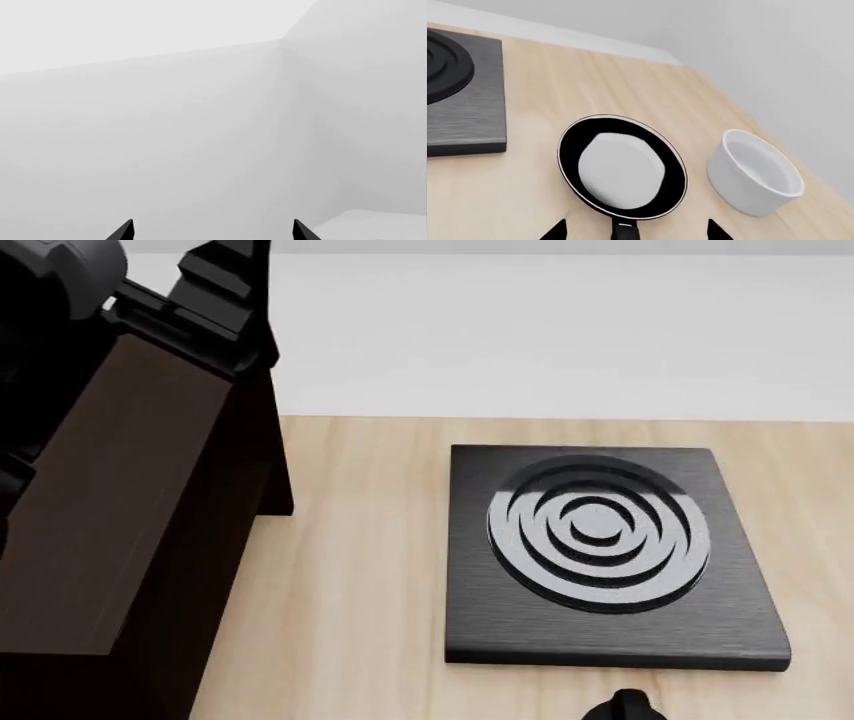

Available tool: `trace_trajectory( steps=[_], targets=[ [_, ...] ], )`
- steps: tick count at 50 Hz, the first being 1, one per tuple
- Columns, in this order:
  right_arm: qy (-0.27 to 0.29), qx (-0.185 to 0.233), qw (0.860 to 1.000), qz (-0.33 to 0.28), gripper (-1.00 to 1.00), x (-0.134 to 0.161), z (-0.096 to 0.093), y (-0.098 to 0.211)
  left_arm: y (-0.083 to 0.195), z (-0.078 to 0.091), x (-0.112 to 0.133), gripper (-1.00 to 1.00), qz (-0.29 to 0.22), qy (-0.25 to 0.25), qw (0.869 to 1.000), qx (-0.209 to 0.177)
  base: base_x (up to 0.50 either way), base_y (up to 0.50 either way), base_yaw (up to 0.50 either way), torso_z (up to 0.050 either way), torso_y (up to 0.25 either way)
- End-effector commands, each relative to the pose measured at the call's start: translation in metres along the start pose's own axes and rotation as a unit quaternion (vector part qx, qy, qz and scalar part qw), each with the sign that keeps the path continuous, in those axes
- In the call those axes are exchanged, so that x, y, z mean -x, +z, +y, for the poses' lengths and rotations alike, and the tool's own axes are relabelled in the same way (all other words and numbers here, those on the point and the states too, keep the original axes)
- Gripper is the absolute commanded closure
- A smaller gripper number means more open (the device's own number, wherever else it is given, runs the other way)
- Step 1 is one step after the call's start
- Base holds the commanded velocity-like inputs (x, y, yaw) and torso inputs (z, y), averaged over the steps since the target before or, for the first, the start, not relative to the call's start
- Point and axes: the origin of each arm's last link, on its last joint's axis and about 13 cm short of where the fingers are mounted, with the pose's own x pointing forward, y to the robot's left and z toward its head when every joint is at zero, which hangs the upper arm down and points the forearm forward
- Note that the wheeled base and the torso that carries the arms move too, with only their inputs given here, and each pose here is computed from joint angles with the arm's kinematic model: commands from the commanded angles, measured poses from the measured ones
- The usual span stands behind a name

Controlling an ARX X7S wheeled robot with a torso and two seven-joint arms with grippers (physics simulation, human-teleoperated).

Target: Put the frying pan under the cabinet shelf.

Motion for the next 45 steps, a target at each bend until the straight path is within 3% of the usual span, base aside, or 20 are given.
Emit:
trace_trajectory(
  steps=[1, 21, 45],
  targets=[
    [-0.002, -0.020, 1.000, 0.011, -1.00, -0.007, 0.001, -0.011, 0.000, -0.001, -0.002, -1.00, 0.002, -0.004, 1.000, -0.003, 0.00, 0.00, 0.00, 0.000, 0.000],
    [-0.012, -0.065, 0.997, 0.031, -1.00, -0.018, -0.002, -0.041, 0.007, -0.008, -0.008, -1.00, 0.001, -0.015, 1.000, -0.011, 0.00, 0.00, 0.00, 0.000, 0.000],
    [0.008, -0.097, 0.994, 0.059, -1.00, -0.039, 0.012, -0.066, 0.011, -0.012, -0.011, -1.00, 0.000, -0.022, 1.000, -0.018, 0.00, 0.00, 0.00, 0.000, 0.000]
  ],
)
